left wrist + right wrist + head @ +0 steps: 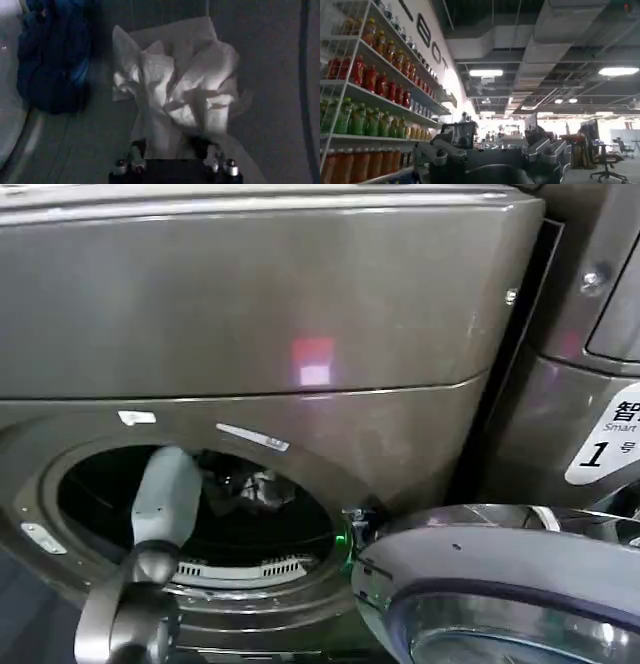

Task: Grasp the clothes from the dryer.

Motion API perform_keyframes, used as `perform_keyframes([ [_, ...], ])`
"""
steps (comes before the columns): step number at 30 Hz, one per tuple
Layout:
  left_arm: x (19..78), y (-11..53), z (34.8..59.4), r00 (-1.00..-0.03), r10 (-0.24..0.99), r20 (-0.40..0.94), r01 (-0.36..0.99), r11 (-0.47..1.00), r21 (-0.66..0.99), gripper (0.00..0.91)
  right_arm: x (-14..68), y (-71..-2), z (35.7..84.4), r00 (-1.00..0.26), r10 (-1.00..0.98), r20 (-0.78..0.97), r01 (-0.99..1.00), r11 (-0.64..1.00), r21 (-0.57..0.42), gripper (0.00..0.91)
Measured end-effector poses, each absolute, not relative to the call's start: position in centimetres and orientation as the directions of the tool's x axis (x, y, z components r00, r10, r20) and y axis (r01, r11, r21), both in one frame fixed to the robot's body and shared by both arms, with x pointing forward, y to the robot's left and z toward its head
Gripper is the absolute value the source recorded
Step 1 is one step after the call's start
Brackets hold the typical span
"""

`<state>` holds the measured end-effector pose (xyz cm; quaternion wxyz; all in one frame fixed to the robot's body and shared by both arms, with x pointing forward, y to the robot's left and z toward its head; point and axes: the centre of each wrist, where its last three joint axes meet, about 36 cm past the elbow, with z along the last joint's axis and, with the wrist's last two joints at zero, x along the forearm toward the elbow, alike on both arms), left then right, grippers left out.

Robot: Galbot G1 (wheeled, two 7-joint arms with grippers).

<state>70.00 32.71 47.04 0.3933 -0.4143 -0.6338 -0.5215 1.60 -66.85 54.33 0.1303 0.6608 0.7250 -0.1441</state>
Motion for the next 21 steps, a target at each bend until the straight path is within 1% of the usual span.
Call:
perform_keyframes([
  [5,69.8,32.2,47.4,-0.401,0.134,0.906,0.913,0.147,0.382,0.0,2.1,-66.8,54.7,-0.1,0.918,-0.383,0.995,0.095,-0.031,0.907],
  [8,69.7,31.2,47.9,-0.5,0.179,0.847,0.861,0.2,0.467,0.0,2.4,-66.7,54.7,-0.103,0.917,-0.385,0.995,0.096,-0.037,0.907],
  [13,69.7,29.1,49.1,-0.713,0.24,0.659,0.697,0.349,0.627,0.0,2.8,-66.6,54.7,-0.104,0.915,-0.389,0.995,0.092,-0.049,0.907],
  [17,69.3,27.4,50.1,-0.831,0.238,0.503,0.549,0.492,0.675,0.0,2.6,-66.4,54.8,-0.1,0.916,-0.388,0.995,0.086,-0.053,0.907],
  [21,68.8,25.6,51.2,-0.918,0.191,0.348,0.385,0.646,0.66,0.0,2.9,-66.4,55.0,-0.097,0.914,-0.393,0.995,0.09,-0.037,0.907],
])
